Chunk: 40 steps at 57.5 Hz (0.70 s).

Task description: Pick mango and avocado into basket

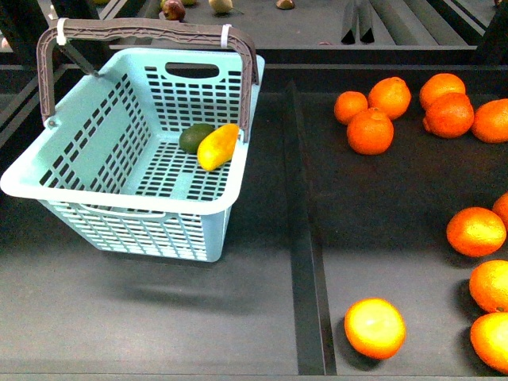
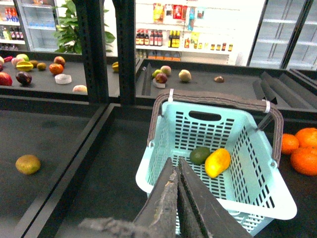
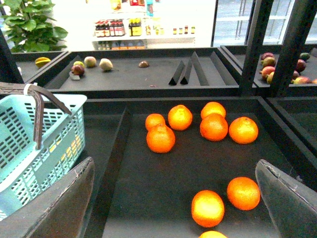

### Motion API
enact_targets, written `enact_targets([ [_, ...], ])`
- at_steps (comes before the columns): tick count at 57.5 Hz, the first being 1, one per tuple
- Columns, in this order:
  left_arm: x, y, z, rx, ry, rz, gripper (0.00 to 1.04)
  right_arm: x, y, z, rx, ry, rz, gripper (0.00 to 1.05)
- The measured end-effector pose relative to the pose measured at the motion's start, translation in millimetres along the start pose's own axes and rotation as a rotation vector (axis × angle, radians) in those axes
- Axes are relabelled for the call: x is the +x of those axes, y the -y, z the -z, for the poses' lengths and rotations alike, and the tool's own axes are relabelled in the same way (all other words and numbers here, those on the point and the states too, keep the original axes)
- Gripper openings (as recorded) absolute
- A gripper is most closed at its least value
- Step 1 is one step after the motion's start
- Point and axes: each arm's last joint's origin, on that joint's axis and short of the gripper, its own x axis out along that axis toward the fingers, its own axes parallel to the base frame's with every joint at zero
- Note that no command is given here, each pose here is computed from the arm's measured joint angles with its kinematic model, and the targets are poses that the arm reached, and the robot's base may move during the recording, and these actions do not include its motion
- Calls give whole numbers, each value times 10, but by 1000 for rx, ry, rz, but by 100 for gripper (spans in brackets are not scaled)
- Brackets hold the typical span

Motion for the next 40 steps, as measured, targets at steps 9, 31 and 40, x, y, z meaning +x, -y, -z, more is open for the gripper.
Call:
enact_targets([
  [9, -7, 0, -3, 0, 5, 0, 2, 0, 0, 0, 0, 0, 0, 96],
  [31, -7, 0, -3, 0, 5, 0, 80, 0, 0, 0, 0, 0, 0, 96],
  [40, -7, 0, -3, 1, 5, 0, 96, 0, 0, 0, 0, 0, 0, 96],
])
